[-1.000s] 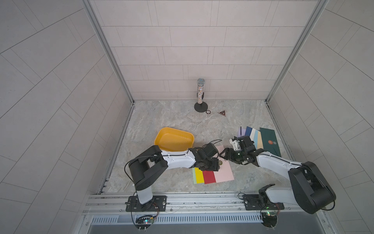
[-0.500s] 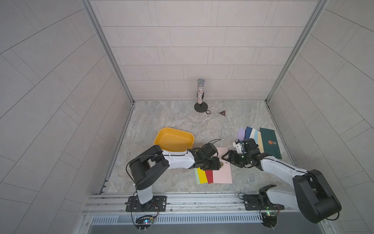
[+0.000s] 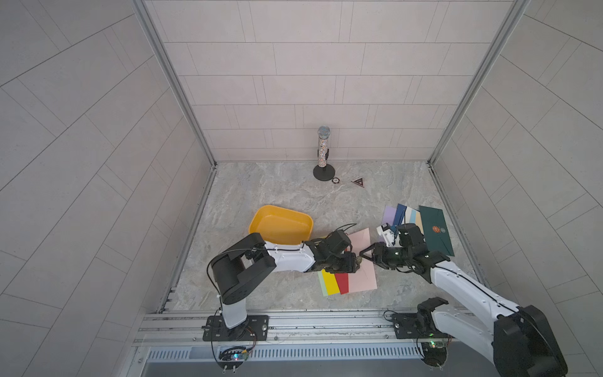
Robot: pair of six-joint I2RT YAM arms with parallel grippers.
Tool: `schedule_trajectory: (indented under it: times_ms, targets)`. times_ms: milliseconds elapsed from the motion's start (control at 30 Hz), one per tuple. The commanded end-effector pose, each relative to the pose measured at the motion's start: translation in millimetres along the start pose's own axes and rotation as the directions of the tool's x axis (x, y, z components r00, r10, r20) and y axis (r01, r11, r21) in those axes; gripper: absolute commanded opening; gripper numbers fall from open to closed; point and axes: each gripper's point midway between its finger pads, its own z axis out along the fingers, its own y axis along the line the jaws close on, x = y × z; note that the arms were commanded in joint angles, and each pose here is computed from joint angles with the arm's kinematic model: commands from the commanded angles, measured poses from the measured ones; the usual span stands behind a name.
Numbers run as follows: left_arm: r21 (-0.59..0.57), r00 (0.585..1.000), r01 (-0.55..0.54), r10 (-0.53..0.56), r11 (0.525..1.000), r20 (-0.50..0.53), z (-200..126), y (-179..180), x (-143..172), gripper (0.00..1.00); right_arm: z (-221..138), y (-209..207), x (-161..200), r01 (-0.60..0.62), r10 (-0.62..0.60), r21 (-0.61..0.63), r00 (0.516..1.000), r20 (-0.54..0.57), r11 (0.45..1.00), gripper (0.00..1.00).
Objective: Put the sealed envelopes into the storage box
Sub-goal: Pick up the envelope from the center of the board.
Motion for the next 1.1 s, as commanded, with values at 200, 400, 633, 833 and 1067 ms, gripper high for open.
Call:
schedule_trajectory:
  times_ms: [200,400,633,833,1067]
  targets:
    - [-0.114,1.0,-0.02,0.018,0.993,-0.013,-18.7,28.5,14.0,0.64,-12.4,-20.0,3.3,0.08,-0.076,0.173,0.997,-0.028,0.982,0.07]
    - [-0.198,0.996,-0.068,0.079,0.978,0.047,-68.7,35.4,2.1,0.65,-29.0,11.6,-16.6,0.215,-0.219,0.164,0.976,0.007,0.963,0.0]
    - [-0.362,0.983,-0.069,0.125,0.93,0.134,-157.2,62.6,-17.2,0.66,-38.3,88.0,-32.1,0.419,-0.414,-0.031,0.905,0.102,0.908,0.0]
    - [-0.478,0.955,0.002,0.141,0.878,0.262,-229.3,106.1,-31.4,0.69,-38.6,143.1,-54.9,0.611,-0.597,-0.067,0.788,0.15,0.789,0.0]
    - [-0.543,0.926,0.073,0.145,0.837,0.348,-279.3,125.1,-32.5,0.7,-6.3,196.4,-83.9,0.758,-0.762,-0.099,0.648,0.005,0.644,0.0]
